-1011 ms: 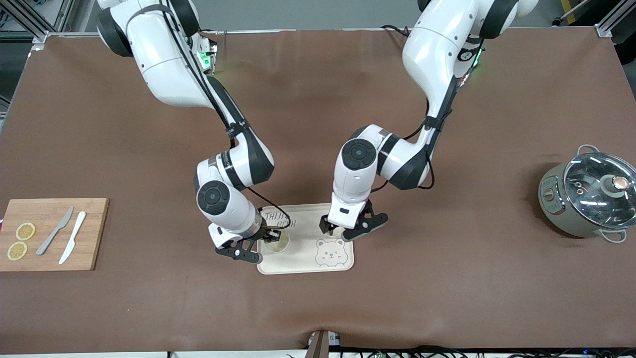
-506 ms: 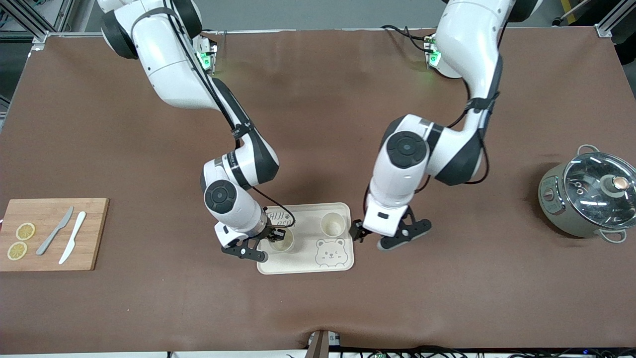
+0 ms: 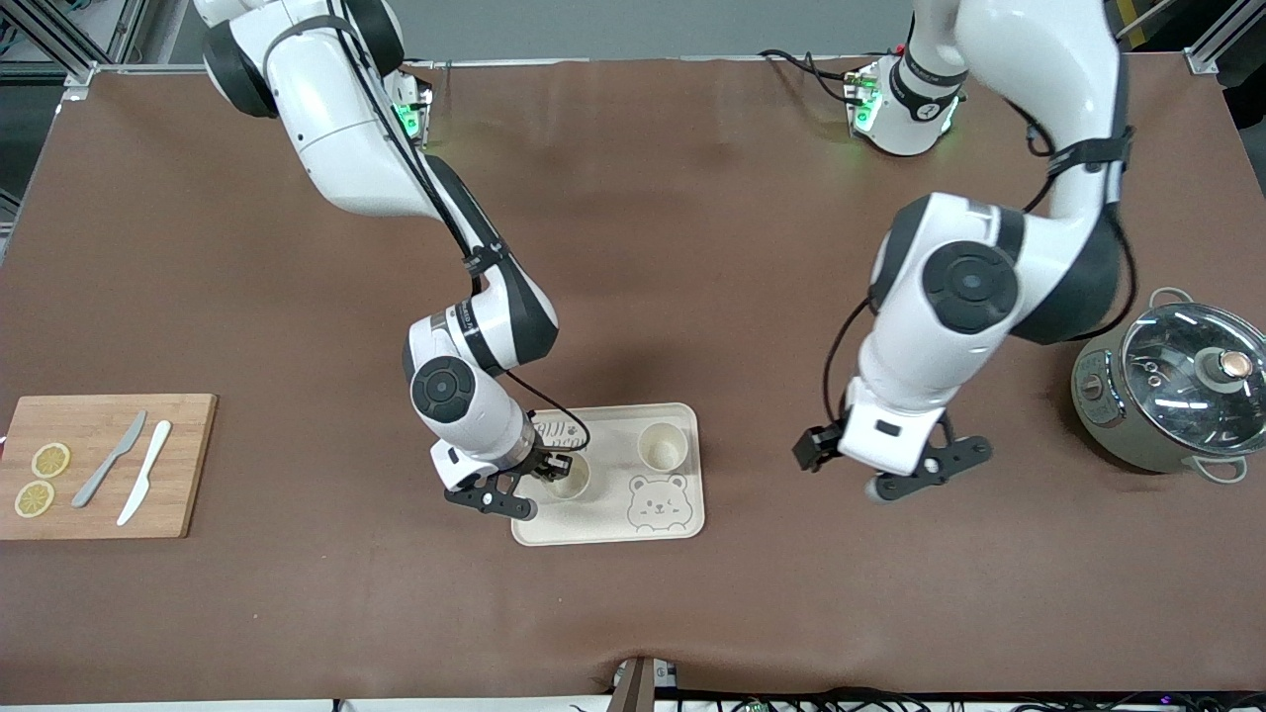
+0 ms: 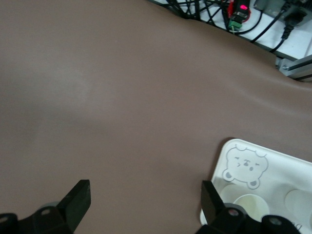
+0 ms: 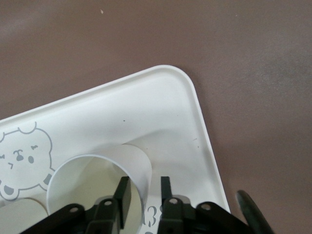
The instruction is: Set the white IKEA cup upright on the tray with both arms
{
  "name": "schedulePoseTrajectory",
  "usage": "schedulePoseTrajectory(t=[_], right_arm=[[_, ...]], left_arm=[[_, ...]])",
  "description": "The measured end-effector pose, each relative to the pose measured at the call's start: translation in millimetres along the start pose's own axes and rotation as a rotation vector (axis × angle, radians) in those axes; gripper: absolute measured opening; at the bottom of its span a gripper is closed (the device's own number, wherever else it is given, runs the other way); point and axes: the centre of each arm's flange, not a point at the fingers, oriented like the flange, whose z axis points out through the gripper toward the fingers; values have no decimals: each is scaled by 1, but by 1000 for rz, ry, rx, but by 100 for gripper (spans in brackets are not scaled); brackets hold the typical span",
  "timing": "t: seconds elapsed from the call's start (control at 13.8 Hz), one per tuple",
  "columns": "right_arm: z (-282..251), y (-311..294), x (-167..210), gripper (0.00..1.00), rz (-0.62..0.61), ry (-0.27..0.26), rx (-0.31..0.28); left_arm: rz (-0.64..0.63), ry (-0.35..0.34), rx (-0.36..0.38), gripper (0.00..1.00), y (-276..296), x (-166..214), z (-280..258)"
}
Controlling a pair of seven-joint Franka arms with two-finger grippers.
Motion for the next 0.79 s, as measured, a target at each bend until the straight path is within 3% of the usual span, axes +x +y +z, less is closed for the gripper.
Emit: schedulePoseTrajectory(t=[0.43,0.79], right_arm=[[-4,-1,2,98,0,8,4],[-56,-5,3,100,-4,-43,-24]], left_arm=[[96,-47,30,100,-82,34,-56],[187,-72,36,100,-144,51,-95]])
